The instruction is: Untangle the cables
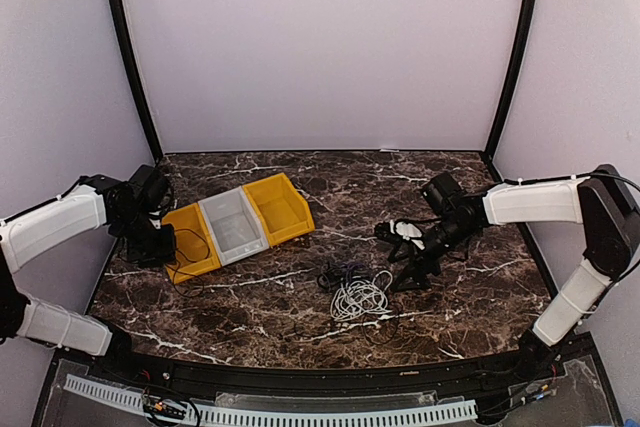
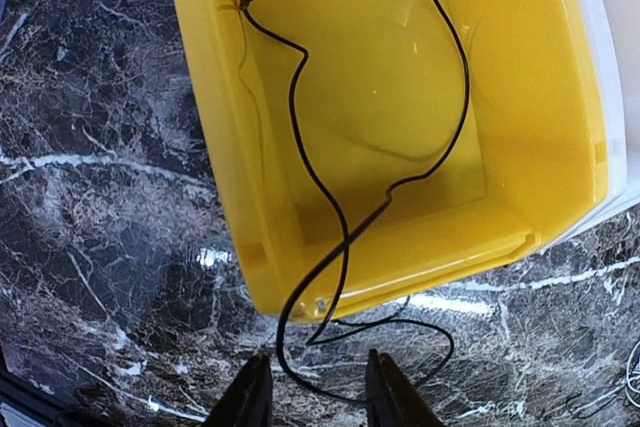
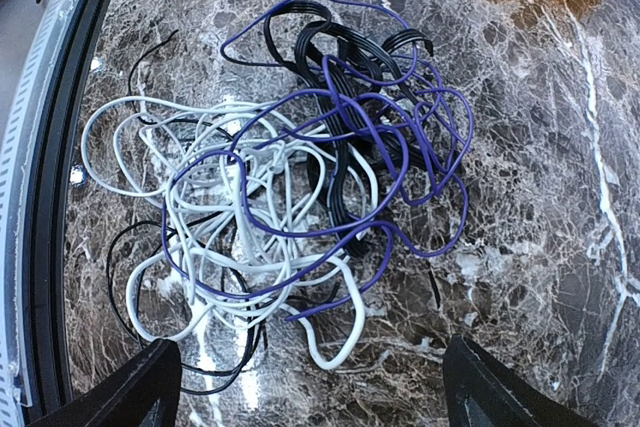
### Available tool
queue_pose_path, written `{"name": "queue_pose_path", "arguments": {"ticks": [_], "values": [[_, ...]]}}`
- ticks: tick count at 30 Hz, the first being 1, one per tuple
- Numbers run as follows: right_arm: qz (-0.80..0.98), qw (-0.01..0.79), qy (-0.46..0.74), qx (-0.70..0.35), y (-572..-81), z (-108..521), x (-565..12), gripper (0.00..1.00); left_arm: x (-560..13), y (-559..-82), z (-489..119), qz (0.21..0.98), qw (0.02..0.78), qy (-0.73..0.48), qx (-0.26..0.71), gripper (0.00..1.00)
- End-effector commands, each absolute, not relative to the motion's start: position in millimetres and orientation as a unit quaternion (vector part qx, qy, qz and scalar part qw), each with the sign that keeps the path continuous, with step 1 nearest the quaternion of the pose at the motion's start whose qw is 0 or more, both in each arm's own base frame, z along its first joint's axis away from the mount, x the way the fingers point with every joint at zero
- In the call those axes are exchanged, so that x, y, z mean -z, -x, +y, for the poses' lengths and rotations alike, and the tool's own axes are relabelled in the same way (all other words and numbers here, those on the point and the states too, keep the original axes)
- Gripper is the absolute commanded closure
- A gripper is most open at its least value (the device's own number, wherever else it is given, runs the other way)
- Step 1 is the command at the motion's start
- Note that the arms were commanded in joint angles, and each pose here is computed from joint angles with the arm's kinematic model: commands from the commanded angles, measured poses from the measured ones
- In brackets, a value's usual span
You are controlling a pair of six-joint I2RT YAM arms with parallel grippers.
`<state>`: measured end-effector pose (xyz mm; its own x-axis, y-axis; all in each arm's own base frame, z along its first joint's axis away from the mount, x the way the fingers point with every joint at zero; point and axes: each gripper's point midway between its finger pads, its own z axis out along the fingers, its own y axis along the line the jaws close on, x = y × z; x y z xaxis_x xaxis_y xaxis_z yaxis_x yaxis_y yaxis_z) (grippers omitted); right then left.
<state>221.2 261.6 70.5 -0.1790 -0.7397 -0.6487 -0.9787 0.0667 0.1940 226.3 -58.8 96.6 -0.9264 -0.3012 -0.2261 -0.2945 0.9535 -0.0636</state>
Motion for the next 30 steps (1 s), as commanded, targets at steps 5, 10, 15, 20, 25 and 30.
{"name": "queue_pose_path", "arguments": {"ticks": [5,10,15,20,25,30], "values": [[0.694,0.206,0.62,-0.301,-224,265,-78,0.08,-98,-245,-59,0.974,0.161,0.161,0.016,0.74],[0.694,0.209,0.621,-0.298,-224,265,-79,0.08,-101,-253,-63,0.972,0.172,0.159,0.027,0.94],[0.694,0.21,0.621,-0.297,-225,265,-79,0.08,-113,-268,-64,0.968,0.2,0.15,0.029,1.0],[0.694,0.209,0.621,-0.297,-224,265,-79,0.08,-144,-295,-65,0.956,0.262,0.126,0.028,1.0],[0.695,0.21,0.621,-0.295,-225,264,-79,0.08,-189,-327,-64,0.926,0.368,0.082,0.02,1.0],[0.696,0.209,0.621,-0.294,-225,264,-78,0.08,-212,-345,-54,0.896,0.439,0.062,-0.019,1.0]]}}
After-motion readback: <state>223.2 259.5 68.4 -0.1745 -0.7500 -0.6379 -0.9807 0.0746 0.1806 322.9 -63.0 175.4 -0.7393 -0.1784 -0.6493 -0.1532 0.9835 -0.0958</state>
